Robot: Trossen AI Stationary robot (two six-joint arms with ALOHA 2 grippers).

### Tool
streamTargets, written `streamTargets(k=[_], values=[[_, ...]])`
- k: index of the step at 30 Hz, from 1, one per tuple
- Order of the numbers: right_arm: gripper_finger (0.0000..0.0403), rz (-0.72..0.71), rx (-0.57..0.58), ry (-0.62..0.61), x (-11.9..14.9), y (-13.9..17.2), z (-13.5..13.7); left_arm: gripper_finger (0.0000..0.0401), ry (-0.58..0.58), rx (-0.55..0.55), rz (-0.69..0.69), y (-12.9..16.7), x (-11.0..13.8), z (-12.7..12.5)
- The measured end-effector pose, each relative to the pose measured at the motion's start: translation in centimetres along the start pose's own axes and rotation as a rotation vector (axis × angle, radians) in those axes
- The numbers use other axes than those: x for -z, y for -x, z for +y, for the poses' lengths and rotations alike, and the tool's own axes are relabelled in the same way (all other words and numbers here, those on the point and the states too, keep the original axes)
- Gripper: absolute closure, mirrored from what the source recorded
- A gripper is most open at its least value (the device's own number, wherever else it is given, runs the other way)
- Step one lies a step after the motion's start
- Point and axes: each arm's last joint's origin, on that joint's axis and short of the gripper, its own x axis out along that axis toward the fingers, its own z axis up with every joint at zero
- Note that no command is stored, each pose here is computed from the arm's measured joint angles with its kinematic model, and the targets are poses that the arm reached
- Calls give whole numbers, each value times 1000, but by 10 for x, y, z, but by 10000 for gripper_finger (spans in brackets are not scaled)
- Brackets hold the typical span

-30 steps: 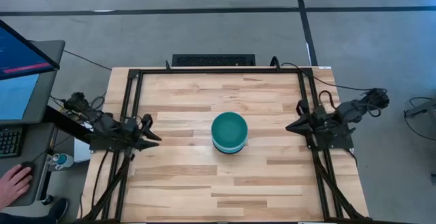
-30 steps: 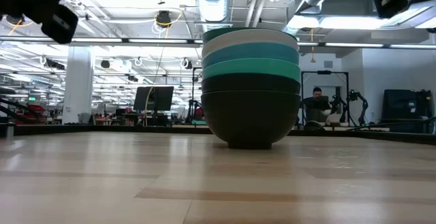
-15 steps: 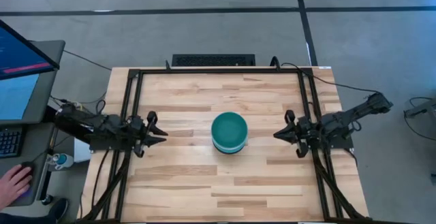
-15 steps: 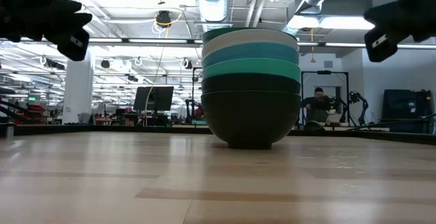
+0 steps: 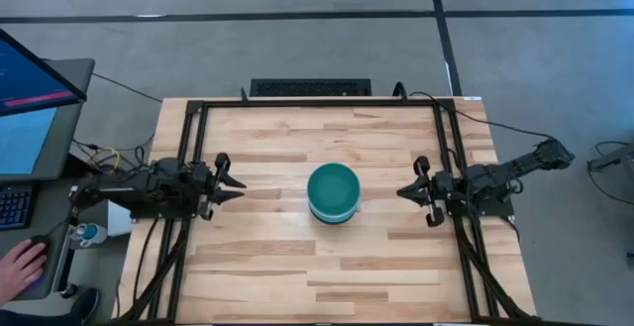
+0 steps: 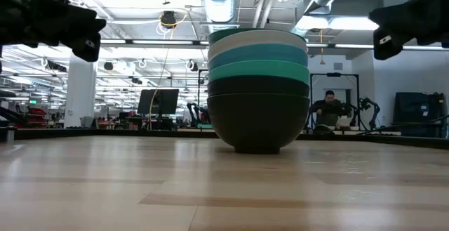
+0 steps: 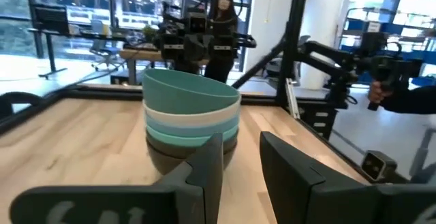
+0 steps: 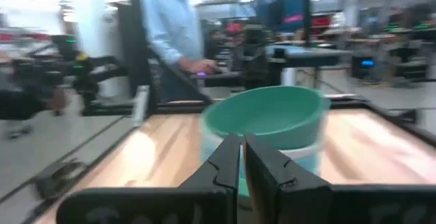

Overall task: Nest bowls inside each other
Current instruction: Return to Home Position

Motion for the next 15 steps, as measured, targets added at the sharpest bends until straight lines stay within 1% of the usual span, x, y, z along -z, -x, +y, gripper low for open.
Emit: streamTargets(k=[4,6,9,11,13,15], values=[[359,5,127,20,0,-1,-10,312,-9,-8,-6,1,-1,6],[359,37,189,23,4,-1,-17,312,-12,-21,-9,2,-2,9],[359,84,273,-17,9,0,-27,312,-13,-48,-14,3,-2,14],[359,84,274,-23,9,0,-31,312,-12,-66,-16,4,-3,16],[359,65,242,-18,6,0,-33,312,9,-78,-16,4,-3,17],[359,62,235,0,6,0,-36,312,18,-78,-6,4,-2,19]])
